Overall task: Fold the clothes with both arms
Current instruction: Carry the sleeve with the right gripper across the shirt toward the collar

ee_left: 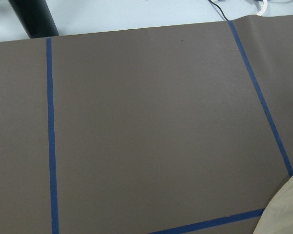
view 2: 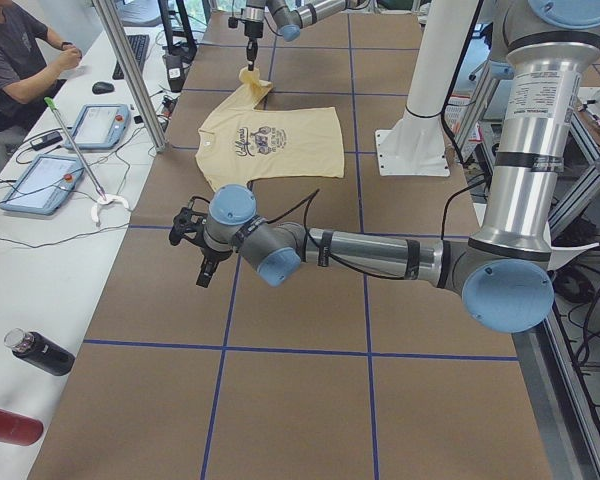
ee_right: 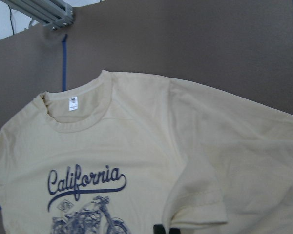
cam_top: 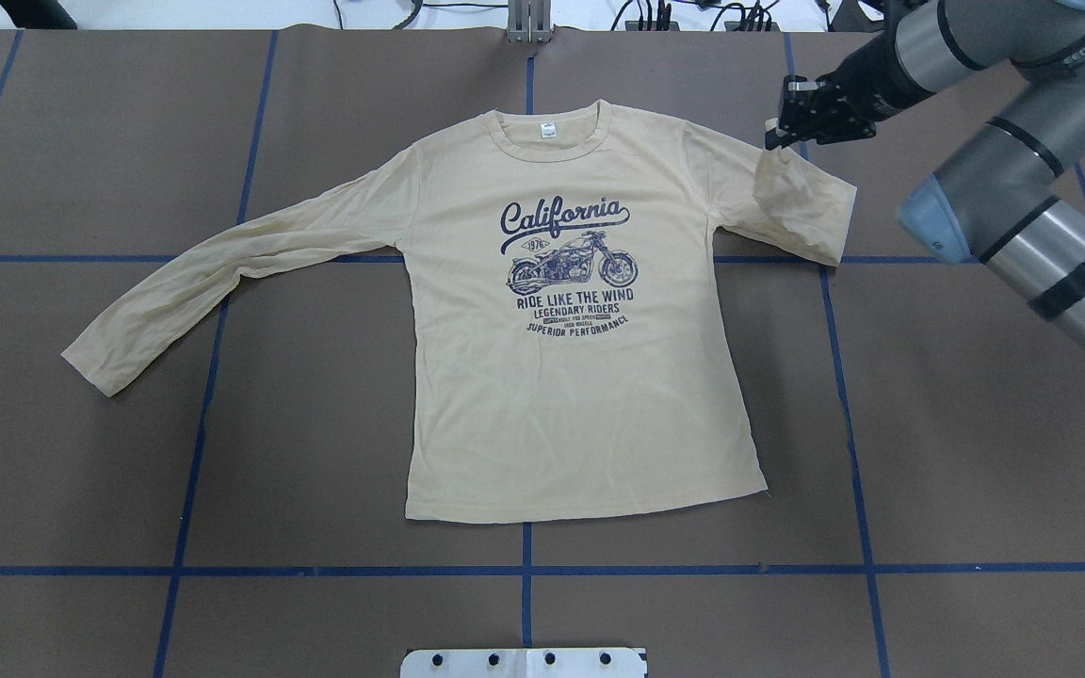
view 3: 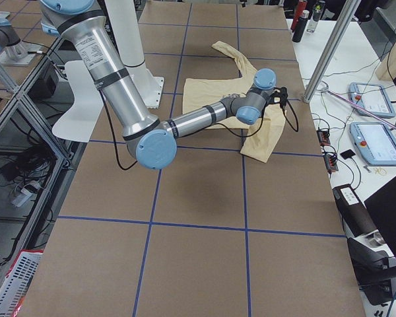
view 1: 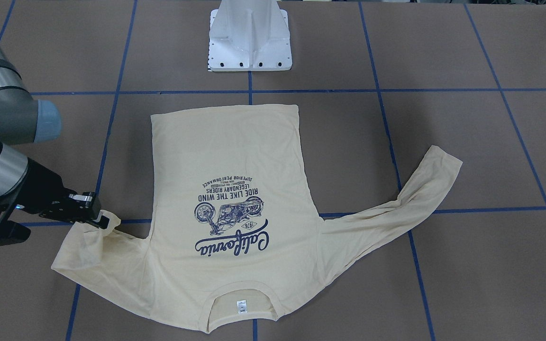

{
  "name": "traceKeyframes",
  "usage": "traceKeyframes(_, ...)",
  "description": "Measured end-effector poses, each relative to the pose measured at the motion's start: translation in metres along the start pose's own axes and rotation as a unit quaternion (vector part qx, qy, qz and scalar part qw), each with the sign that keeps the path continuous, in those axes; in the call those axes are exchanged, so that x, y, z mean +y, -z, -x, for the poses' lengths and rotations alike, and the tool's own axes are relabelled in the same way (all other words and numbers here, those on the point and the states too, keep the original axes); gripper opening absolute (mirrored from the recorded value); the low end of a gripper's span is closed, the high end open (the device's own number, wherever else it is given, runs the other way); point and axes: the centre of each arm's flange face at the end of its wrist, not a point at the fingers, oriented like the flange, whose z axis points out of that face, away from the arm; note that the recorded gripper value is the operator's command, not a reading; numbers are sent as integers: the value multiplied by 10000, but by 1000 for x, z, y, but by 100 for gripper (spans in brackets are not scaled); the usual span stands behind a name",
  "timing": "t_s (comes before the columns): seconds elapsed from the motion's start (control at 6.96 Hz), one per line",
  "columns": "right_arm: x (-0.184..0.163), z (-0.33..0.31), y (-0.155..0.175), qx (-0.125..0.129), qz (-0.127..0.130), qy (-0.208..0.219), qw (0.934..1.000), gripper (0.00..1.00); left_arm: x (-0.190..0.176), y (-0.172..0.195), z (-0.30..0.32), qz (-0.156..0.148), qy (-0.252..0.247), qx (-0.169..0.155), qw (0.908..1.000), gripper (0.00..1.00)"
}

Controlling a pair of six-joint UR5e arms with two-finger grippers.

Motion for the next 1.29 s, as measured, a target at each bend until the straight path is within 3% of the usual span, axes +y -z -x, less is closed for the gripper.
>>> traceKeyframes(0.57, -29, 169, -2, -549, -179, 185, 9982, 0, 2, -3, 4, 39, 35, -22, 10000, 100)
traceKeyframes(1.01, 7, 264, -58, -614, -474, 389, 9962, 0, 2, -4, 5, 50, 52, -31, 10000, 100)
traceKeyframes(1.29, 45, 279, -111, -445, -629, 429, 9961, 0, 3, -5, 7, 62, 66, -38, 10000, 100)
